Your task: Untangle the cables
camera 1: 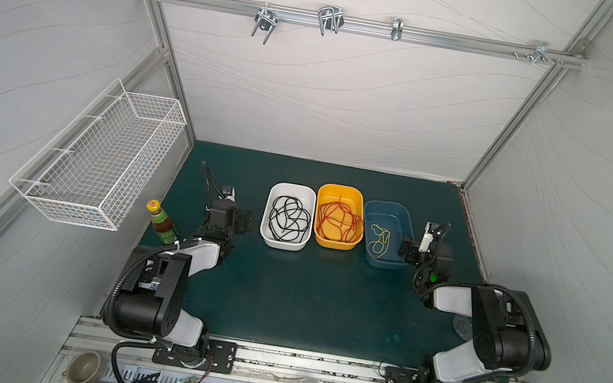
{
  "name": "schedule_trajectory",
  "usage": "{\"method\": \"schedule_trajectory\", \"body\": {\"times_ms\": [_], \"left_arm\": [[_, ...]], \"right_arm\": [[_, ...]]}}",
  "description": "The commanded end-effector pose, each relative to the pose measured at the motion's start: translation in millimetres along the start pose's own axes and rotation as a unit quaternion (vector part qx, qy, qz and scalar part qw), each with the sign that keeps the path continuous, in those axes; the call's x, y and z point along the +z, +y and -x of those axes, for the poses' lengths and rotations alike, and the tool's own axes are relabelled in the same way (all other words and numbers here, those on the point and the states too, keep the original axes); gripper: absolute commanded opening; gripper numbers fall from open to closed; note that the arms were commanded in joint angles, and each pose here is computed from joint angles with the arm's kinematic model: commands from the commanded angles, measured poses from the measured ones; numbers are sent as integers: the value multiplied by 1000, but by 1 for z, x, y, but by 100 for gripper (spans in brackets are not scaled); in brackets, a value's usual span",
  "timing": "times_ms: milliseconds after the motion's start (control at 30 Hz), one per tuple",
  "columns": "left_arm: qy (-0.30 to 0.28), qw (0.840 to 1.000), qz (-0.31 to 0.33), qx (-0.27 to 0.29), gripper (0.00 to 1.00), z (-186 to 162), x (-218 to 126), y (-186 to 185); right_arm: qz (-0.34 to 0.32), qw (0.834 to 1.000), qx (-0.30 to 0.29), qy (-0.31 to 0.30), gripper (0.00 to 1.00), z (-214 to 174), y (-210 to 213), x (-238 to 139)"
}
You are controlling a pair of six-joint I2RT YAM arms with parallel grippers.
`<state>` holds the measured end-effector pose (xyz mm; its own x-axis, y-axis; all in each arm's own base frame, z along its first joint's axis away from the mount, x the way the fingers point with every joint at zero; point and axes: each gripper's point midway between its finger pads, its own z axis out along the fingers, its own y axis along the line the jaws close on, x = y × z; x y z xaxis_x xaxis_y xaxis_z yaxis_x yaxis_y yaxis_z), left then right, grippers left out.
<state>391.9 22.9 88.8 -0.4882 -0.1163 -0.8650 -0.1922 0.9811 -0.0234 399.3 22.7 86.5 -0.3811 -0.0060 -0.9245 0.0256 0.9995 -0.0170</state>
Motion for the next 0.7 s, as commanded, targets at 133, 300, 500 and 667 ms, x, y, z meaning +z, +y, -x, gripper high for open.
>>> {"method": "schedule_trajectory", "body": {"times_ms": [133, 300, 500, 667], "left_arm": [[-80, 996, -28, 23, 100, 7, 6, -7], [-63, 998, -29, 11, 100, 6, 9, -3], [-64, 997, -30, 9, 100, 6, 8, -2], [-64, 997, -30, 9, 100, 6, 9, -2]], "right_arm": [[3, 1000, 6, 4, 99, -1, -1, 2], [3, 1000, 6, 4, 99, -2, -1, 2], [6, 1000, 3, 6, 99, -2, 0, 2], [4, 1000, 0, 7, 99, -3, 1, 2]]}}
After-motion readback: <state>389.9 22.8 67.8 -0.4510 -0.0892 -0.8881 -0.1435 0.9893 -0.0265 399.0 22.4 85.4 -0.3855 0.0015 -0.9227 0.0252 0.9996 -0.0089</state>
